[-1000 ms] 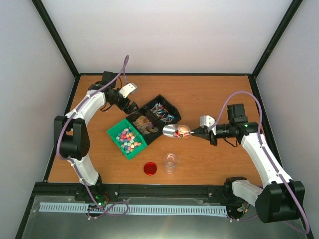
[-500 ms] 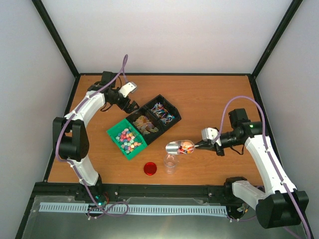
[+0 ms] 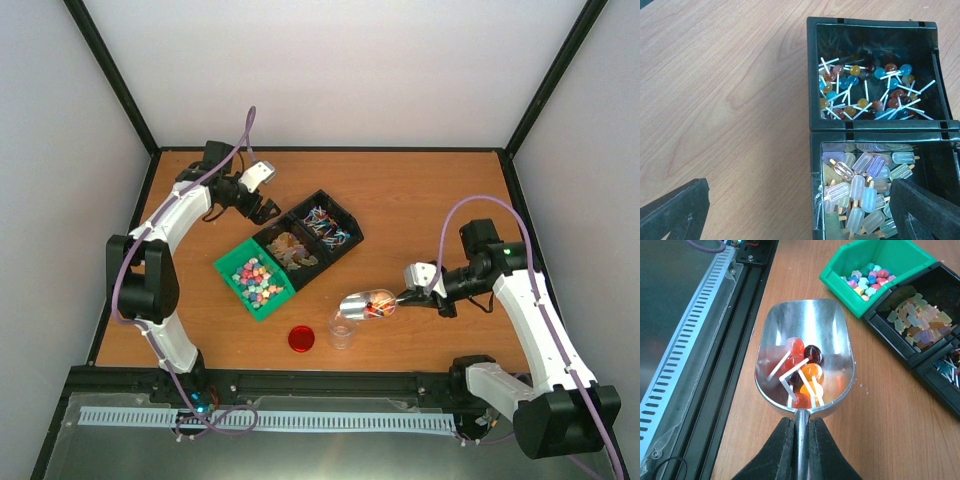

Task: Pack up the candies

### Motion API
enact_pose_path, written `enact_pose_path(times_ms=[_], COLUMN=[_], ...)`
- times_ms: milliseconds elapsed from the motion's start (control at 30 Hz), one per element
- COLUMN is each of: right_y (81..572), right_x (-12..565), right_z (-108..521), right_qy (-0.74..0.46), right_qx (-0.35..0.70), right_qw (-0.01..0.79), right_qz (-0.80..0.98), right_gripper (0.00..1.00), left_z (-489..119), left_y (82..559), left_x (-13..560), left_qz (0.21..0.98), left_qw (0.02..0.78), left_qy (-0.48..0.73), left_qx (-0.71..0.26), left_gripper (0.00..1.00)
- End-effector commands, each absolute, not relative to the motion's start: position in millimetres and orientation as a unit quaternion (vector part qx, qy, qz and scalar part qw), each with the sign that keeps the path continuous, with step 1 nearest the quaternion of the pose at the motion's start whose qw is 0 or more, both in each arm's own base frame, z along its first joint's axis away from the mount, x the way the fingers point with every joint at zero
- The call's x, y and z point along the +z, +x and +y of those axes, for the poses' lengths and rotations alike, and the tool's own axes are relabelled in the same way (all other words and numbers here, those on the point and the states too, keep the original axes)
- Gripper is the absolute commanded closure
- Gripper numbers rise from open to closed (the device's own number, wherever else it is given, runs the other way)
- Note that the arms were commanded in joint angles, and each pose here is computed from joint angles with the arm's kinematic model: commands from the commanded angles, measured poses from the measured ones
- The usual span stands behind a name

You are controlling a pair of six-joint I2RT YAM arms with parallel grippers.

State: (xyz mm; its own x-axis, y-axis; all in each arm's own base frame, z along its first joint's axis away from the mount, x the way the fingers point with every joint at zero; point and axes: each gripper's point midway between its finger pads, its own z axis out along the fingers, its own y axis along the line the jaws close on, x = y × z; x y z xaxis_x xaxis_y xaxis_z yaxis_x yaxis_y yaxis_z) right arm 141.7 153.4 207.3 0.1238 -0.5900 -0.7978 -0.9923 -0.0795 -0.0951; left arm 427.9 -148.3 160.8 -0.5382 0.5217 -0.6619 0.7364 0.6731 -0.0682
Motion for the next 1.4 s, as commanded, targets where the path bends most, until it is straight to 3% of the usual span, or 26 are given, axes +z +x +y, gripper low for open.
enact_pose_path(times_ms=[0, 1367], right_y=[144.5, 149.3], right_x=[211.3, 207.1], right_z=[149.3, 158.5], right_qy=[-0.678, -0.720], right_qx=[0.286, 0.247], right_qw=[0.329, 0.254], right_qz=[0.592, 0.596], right_gripper=[0.97, 0.97], left_z=[-152.7, -149.0], left_y=[440.8, 438.4], left_x=[179.0, 163.2], left_qz=[0.846, 0.848], left_qw=[0.341, 0.349], left_qy=[0.368, 0.363], left_qx=[-0.177, -0.166], left_gripper=[0.00, 0.00])
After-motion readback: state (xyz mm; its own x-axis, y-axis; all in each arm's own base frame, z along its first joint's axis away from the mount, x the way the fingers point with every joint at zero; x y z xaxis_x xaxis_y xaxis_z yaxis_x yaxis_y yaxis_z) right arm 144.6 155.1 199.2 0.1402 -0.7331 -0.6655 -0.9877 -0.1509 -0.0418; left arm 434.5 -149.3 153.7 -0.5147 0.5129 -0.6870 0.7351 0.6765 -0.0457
